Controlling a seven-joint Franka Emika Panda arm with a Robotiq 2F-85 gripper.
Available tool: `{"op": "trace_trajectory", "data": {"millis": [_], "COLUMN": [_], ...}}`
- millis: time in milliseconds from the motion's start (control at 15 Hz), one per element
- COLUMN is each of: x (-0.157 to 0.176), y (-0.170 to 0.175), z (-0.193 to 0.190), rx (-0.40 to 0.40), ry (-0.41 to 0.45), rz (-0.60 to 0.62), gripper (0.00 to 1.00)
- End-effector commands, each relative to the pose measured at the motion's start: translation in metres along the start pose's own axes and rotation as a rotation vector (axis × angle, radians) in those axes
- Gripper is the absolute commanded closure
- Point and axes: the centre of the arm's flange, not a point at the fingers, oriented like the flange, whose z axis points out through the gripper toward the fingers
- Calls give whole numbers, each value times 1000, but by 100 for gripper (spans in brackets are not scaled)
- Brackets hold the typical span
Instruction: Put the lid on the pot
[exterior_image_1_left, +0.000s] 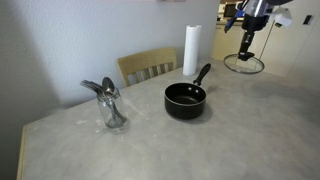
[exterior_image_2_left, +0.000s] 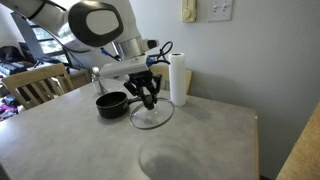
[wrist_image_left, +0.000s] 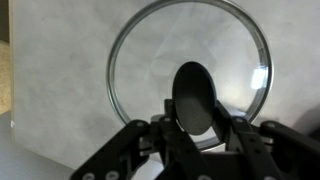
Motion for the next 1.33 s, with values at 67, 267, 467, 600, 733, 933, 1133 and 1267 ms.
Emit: {"op": "trace_trajectory", "data": {"millis": [67, 267, 467, 600, 733, 933, 1133, 1267], "x": [31, 62, 89, 102, 112, 125, 136, 140], "y": [-33, -76, -120, -142, -159, -176, -189, -195], "z": [-22, -31, -42, -47, -49, -43, -36, -33], "rx": [-6, 6, 11, 13, 16, 33, 46, 48], "ry": [-5, 13, 17, 16, 15, 21, 15, 10], "rz": [-31, -16, 7, 22, 37, 53, 42, 20], "gripper": [86, 86, 86, 86, 86, 86, 86, 86]}}
